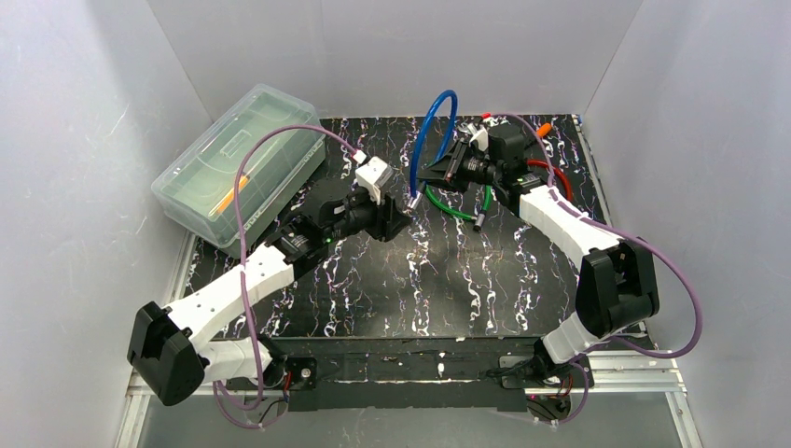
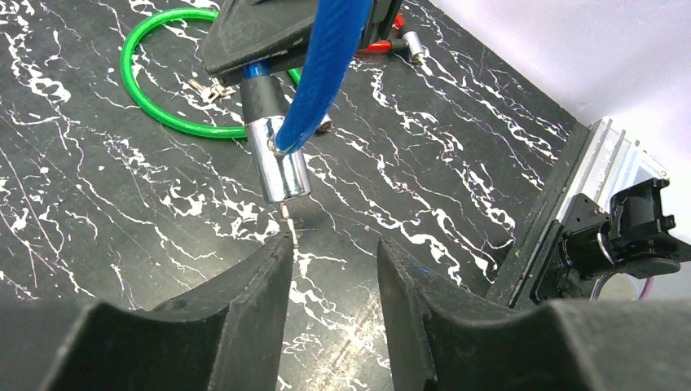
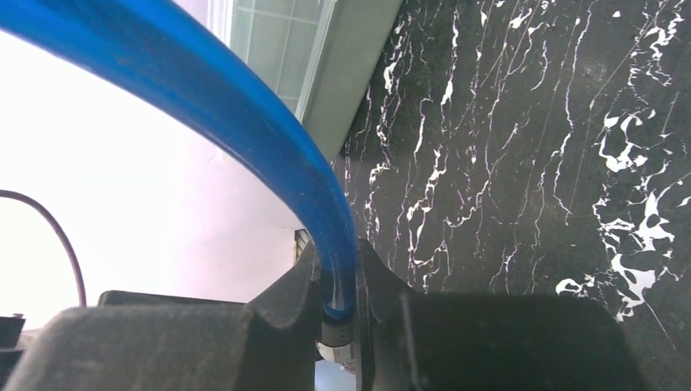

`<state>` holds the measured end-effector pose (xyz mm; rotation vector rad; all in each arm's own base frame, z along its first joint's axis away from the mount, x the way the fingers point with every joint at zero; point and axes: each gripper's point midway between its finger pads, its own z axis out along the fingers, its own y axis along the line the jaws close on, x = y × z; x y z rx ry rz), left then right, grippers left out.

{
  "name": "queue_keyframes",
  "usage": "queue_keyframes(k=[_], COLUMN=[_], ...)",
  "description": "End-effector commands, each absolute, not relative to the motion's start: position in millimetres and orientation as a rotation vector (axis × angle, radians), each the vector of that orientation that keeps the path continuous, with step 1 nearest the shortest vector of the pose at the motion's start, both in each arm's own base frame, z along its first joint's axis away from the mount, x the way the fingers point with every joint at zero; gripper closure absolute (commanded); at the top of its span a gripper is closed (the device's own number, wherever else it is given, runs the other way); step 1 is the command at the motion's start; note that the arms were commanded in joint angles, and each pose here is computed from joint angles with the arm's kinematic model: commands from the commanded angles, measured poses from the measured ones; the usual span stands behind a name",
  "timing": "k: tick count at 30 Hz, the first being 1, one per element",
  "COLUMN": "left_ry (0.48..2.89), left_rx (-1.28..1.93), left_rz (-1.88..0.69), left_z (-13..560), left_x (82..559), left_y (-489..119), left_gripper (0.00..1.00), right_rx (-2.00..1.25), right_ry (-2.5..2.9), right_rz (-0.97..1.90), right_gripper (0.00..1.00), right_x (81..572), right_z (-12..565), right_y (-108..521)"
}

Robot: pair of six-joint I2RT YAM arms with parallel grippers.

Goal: Lock with the key
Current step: Lock the lock.

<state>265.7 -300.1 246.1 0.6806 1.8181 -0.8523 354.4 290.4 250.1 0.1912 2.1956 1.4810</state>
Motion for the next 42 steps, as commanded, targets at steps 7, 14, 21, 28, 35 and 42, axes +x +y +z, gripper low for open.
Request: queue_keyframes(k=[7,14,21,28,35,42], left_ry=[1.695,1.652,1.564,1.500,1.796,1.882], left_rx=[0.693,0.721,0.685,0.707,0.633,0.624], left_rz=[-0.816,-0.809,-0.875,-0.880,-0.767,-0.829], left_z=[291,309,360,382,303,271], left_x=[281,299,300,287,296,276], left_y=[-306,-324,-332,-324,-306,-301], left_gripper=[0.50,0.52,1.00,1.00,0.79,0.64], right_rx=[0.084,0.053,0.070,0.083,0.099,0.127], right_ry=[2.081,2.078,2.115,2.144,2.132,2.145], right_rz=[1.460,1.470,1.395,1.362,1.385,1.382], right_gripper=[0.99,0.99,0.99,0.99,0.99,0.99], right_x=[352,345,348,349,352,355], right_z=[290,291,275,268,276,270], right_y=[287,291,285,282,284,282])
